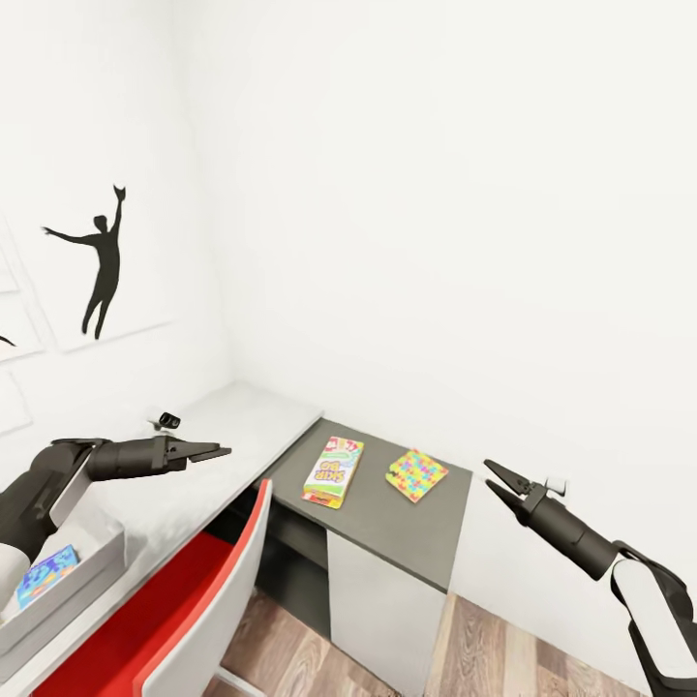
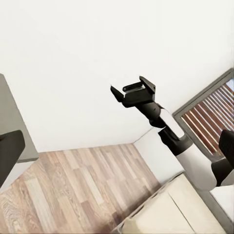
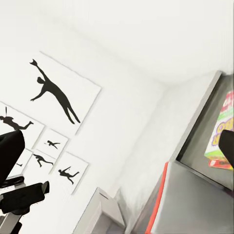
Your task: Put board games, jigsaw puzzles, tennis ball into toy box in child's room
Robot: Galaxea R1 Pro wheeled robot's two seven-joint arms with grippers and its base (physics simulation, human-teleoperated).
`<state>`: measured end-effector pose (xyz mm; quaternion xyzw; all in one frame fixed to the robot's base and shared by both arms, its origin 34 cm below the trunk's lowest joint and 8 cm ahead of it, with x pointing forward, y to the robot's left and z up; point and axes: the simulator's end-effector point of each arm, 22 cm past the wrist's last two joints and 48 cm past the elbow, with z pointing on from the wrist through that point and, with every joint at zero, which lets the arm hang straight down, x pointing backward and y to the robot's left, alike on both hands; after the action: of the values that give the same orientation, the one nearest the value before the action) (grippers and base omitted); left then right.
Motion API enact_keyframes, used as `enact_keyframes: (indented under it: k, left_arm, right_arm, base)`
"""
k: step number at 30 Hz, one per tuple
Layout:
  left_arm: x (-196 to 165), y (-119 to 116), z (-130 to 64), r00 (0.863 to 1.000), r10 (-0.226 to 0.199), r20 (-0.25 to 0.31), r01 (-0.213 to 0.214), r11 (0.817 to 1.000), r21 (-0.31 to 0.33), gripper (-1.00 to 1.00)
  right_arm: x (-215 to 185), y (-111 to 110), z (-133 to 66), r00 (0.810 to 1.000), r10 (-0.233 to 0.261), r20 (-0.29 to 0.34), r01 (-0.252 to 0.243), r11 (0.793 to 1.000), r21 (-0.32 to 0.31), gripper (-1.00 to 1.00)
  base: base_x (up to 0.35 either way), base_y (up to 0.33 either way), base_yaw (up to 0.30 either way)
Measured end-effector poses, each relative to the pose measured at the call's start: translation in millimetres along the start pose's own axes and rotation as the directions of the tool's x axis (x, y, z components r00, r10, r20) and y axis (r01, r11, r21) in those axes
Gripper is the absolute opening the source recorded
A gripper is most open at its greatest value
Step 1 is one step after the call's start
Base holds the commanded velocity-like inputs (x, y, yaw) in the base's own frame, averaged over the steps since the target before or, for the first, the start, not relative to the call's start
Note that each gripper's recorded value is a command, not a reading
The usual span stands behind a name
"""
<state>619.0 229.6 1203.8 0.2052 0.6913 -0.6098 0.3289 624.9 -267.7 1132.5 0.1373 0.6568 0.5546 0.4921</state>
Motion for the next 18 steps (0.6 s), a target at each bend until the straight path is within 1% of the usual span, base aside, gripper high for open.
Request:
enact_keyframes:
  k: [14, 18]
  left_arm:
    - [1.7, 3.9, 0.0, 1.0, -0.008, -0.001, 0.008, 1.0, -0.002, 1.0]
    - [2.1, 4.8, 0.2, 1.0, -0.01, -0.001, 0.01, 1.0, -0.002, 1.0]
  right_arm:
    - [0.1, -16.7, -4.8, 1.0, 0.026, 0.008, -0.026, 0.999, 0.032, 1.0]
    - [3.1, -27.4, -6.5, 0.999, 0.044, 0.007, -0.044, 0.998, 0.053, 1.0]
  base:
    - [0.0, 0.0, -0.258]
    - [0.0, 0.0, -0.258]
